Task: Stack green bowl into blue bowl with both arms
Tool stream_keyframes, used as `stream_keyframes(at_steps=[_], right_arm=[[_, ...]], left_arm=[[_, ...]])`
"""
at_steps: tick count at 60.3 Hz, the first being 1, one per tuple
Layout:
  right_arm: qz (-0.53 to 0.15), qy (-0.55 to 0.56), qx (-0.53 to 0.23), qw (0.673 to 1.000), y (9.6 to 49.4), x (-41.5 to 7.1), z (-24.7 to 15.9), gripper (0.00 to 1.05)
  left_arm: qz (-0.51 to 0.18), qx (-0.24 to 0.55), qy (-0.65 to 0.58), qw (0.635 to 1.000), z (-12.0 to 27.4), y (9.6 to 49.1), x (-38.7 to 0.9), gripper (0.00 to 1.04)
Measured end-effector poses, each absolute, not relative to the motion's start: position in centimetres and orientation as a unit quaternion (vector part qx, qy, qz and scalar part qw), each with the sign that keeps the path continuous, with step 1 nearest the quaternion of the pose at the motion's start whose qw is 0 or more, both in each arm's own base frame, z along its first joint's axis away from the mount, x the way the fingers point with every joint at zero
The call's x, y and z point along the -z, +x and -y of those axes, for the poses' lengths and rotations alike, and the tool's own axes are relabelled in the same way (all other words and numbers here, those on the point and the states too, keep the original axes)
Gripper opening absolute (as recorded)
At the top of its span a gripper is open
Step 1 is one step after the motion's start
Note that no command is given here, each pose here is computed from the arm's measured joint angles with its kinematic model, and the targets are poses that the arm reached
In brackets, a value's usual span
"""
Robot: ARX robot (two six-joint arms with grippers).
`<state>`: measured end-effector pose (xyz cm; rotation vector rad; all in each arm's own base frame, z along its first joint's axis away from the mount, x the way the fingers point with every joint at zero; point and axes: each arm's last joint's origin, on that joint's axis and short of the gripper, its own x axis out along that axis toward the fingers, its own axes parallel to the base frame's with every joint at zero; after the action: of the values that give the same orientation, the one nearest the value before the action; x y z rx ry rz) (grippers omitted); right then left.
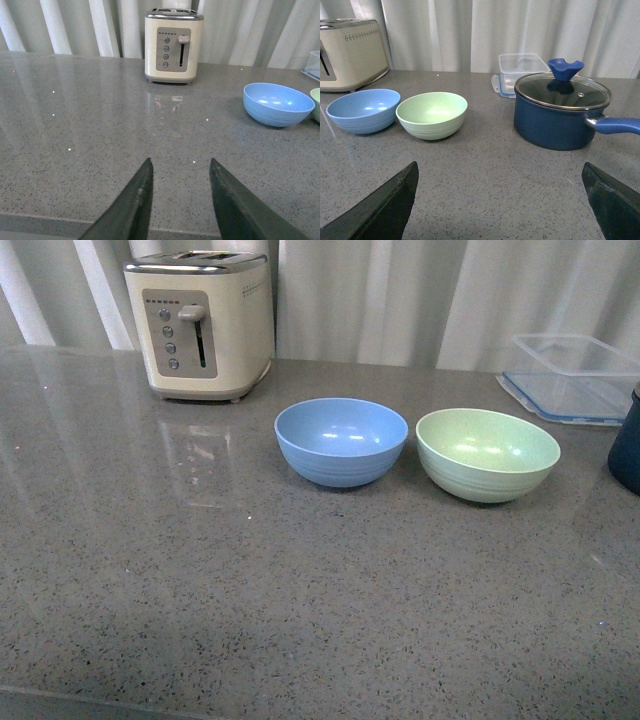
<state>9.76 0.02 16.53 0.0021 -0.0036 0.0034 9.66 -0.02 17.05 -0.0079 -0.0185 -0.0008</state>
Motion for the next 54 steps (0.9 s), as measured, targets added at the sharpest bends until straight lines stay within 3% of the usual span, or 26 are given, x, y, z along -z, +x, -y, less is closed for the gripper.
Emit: stream_keyframes(at_steps=[13, 22, 37, 54], right_arm=[[0.001, 0.001, -0.002, 1.000, 9.8, -16.5, 0.0, 0.95], [-0.037, -0.007, -0.073, 0.997, 10.2, -16.7, -0.5, 0.95], [-0.040, -0.009, -0.095, 0.995, 14.1, -22.9, -1.4, 0.95], [-0.222, -0.007, -0.095, 0.970, 27.0, -27.8, -4.7, 0.95]], left_arm=[[0.009, 0.000, -0.004, 1.000, 0.0, 9.7, -17.0, 0.76], [0.009, 0.001, -0.003, 1.000, 0.0, 9.7, -17.0, 1.00], [0.009, 0.000, -0.003, 1.000, 0.0, 9.7, -17.0, 0.98], [0.009, 0.000, -0.003, 1.000, 0.0, 9.7, -17.0, 0.98]])
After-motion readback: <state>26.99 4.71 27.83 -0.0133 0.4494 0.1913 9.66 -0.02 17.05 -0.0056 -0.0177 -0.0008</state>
